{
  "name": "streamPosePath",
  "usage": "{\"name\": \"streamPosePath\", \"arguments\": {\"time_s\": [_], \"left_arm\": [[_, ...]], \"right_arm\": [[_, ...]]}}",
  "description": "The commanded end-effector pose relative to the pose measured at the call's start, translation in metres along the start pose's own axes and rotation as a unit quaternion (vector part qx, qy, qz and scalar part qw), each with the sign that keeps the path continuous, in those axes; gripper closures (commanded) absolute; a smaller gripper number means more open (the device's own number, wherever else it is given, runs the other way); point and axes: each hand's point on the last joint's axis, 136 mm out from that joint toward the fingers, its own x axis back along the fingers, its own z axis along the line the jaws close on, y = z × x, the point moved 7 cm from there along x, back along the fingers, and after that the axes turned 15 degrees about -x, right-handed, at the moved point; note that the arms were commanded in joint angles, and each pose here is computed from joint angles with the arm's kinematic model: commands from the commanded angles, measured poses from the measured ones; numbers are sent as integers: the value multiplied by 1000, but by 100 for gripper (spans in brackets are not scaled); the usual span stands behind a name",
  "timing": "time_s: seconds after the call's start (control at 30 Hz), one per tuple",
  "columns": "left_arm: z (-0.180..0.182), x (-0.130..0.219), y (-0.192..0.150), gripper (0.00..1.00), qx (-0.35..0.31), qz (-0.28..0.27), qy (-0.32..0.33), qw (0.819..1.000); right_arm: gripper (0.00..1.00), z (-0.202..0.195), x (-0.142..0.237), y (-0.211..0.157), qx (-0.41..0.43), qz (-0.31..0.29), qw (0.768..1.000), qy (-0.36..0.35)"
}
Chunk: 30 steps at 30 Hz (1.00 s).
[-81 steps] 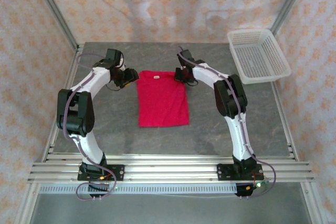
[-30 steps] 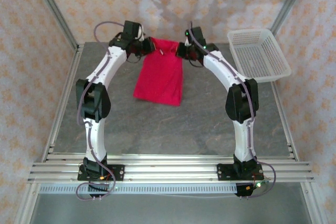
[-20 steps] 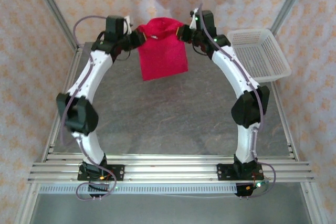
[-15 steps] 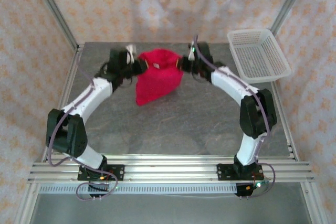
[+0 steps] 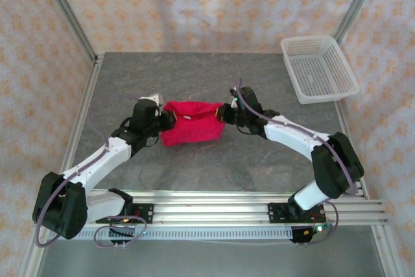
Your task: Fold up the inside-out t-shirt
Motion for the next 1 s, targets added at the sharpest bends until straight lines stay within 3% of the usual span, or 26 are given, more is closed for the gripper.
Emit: {"name": "streamPosePath", "arguments": {"time_s": [0.0, 0.27, 0.47, 0.6, 0.67, 0.77, 0.9, 0.97], "left_arm": [[-5, 4, 34, 100, -24, -17, 38, 999], [-28, -11, 164, 100, -77, -60, 45, 994], [-33, -58, 245, 100, -91, -98, 4, 991], [-32, -103, 274, 100, -124, -99, -38, 987], [-31, -115, 275, 100, -146, -117, -41, 981], [-28, -122, 255, 100, -191, -187, -54, 962], [-18, -116, 187, 100, -208, -243, -45, 946], [-20, -114, 144, 100, -213, -225, -37, 950]], "right_arm": [[100, 24, 6, 37, 22, -67, 997, -22], [100, 80, 8, 133, 46, -144, 988, -32], [100, 102, -18, 200, 64, -180, 981, -41], [100, 104, -37, 231, 60, -200, 977, -34], [100, 101, -50, 233, 60, -194, 979, -26], [100, 88, -69, 219, 56, -154, 986, -16], [100, 58, -85, 171, 50, -117, 992, 2], [100, 38, -82, 136, 50, -113, 992, 1]]}}
